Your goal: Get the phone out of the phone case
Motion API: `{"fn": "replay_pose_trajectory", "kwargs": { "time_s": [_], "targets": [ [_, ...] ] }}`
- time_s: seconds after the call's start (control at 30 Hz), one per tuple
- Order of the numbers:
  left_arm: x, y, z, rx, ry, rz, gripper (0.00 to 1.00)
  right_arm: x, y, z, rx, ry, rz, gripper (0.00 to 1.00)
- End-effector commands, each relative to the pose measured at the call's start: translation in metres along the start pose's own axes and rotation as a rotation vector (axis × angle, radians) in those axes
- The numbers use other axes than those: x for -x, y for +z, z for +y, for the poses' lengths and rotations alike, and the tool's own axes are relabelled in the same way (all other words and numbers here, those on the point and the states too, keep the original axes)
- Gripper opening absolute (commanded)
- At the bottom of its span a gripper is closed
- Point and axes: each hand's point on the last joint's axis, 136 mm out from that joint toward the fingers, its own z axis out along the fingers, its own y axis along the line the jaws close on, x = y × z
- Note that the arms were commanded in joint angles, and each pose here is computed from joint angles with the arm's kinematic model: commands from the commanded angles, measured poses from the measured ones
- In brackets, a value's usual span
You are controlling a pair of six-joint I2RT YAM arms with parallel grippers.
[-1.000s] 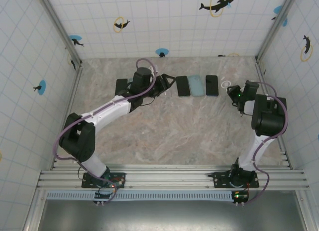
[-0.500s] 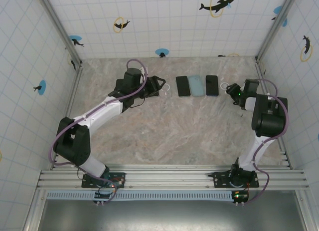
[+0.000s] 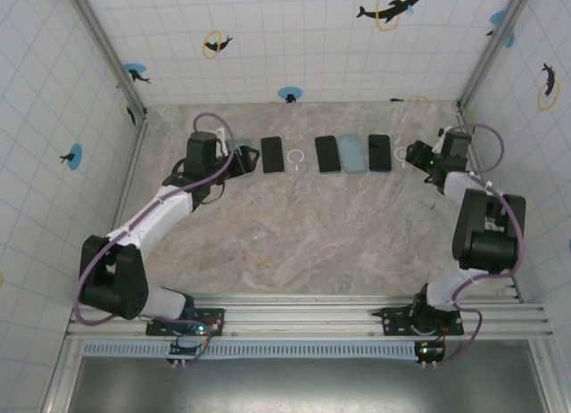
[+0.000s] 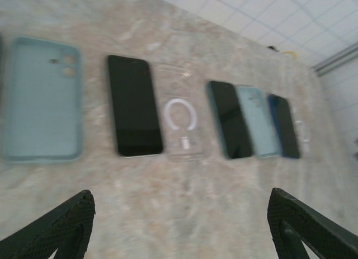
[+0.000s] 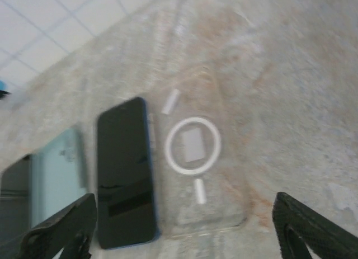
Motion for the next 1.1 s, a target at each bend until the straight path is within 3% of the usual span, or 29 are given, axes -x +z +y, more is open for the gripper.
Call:
{"fn": "replay_pose_trajectory", "kwargs": {
  "time_s": [0.0, 0.07, 0.3, 0.57, 0.63, 0.7, 0.8, 1.07],
  "targets": [
    [-0.008, -0.012, 0.033, 0.088, 0.136, -0.045, 0.84, -0.006, -0.026, 0.031, 0.104, -0.137, -0.071, 0.86],
    [-0.012, -0.019, 0.050, 0.111, 0.149, -0.097, 0.87, -0.015, -0.038, 0.045, 0.150, -0.187, -0.123, 0.99],
    [-0.032, -0.037, 0.095, 0.212, 0.265, -0.208, 0.95, -0.066, -0.063, 0.070, 0.156, -0.447, -0.187, 0.99],
    [-0.066, -0.045, 0.154, 0.345, 0.319, -0.223, 0.98, -0.093, -0.073, 0.005, -0.173, -0.295, -0.241, 0.99],
    [-0.071, -0.046, 0.167, 0.367, 0.296, -0.224, 0.98, -0.092, -0.087, -0.014, -0.258, -0.281, -0.321, 0.99],
    [-0.073, -0.045, 0.173, 0.369, 0.287, -0.230, 0.98, -0.092, -0.099, -0.009, -0.199, -0.309, -0.388, 0.99],
    [-0.076, -0.044, 0.181, 0.379, 0.297, -0.240, 0.98, -0.103, -0.102, -0.003, -0.112, -0.406, -0.386, 0.99],
    [-0.077, -0.046, 0.197, 0.423, 0.332, -0.306, 0.97, -0.106, -0.101, -0.031, -0.085, -0.235, -0.373, 0.99]
  ]
}}
